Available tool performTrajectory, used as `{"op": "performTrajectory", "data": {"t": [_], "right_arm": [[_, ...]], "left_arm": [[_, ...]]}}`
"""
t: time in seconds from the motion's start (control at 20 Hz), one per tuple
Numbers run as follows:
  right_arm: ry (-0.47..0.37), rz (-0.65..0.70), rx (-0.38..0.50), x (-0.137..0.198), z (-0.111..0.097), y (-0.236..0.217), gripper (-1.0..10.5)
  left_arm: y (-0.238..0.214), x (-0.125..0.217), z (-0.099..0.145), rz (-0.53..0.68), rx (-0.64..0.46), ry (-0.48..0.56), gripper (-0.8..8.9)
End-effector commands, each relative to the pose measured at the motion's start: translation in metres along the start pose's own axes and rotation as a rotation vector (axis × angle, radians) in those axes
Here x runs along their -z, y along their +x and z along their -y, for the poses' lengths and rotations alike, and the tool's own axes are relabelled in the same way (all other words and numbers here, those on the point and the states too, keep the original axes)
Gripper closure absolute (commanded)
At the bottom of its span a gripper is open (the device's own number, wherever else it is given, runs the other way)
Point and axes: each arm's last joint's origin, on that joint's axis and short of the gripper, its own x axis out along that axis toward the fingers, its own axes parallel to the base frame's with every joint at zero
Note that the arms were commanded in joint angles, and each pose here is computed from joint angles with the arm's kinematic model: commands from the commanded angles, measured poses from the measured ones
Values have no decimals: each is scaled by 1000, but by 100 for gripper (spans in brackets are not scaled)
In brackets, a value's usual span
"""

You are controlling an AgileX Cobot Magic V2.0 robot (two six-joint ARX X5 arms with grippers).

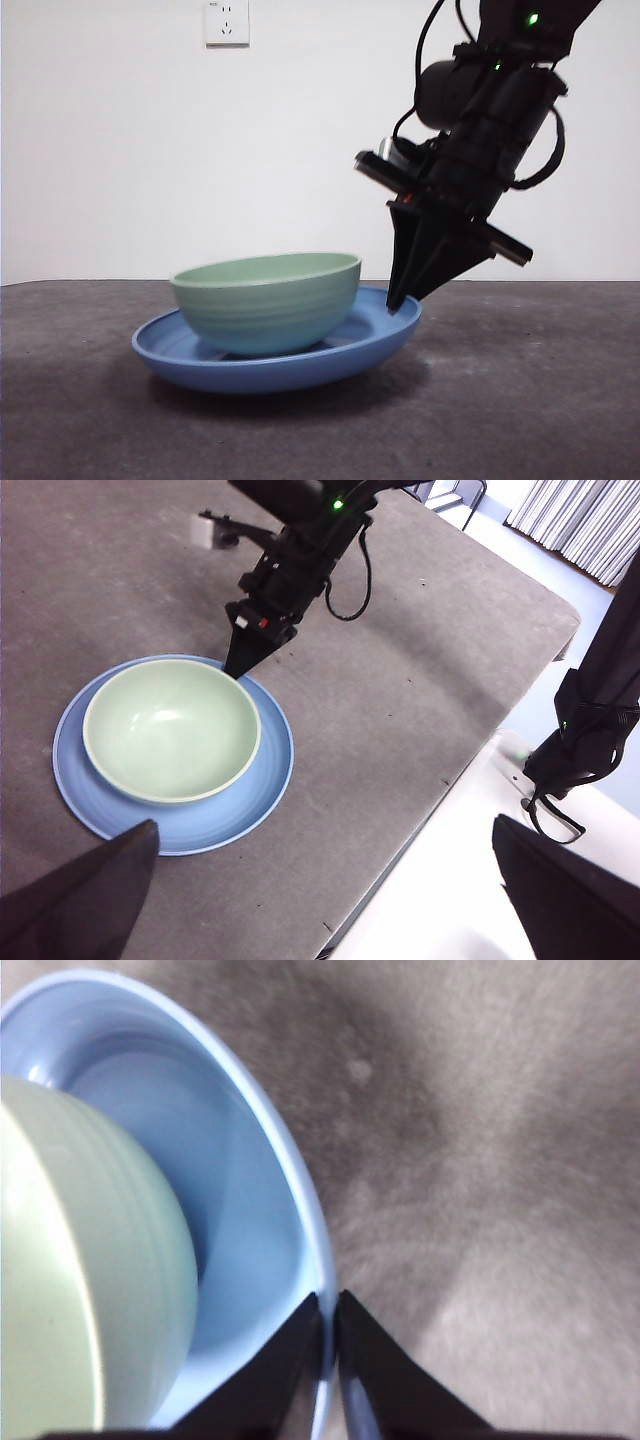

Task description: Place the green bowl on the blue plate

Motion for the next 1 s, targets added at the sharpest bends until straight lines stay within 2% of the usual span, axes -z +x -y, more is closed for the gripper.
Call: {"op": "performTrajectory", "data": {"t": [0.05, 0.35, 0.65, 0.85, 1.0], "right_arm": [[10, 7, 2, -7, -1, 9, 935], [19, -5, 11, -7, 3, 18, 929], [9, 13, 64, -7, 2, 12, 642], [-36, 88, 111, -2, -12, -24, 556], [-72, 169, 131, 15, -31, -73, 494]], "left_arm": [[-1, -3, 1, 9, 9, 11, 283], [-1, -3, 1, 8, 9, 11, 283], [-1, -3, 1, 8, 9, 11, 283], [-1, -3, 1, 9, 9, 11, 283], [-1, -3, 1, 10, 9, 12, 283]]}}
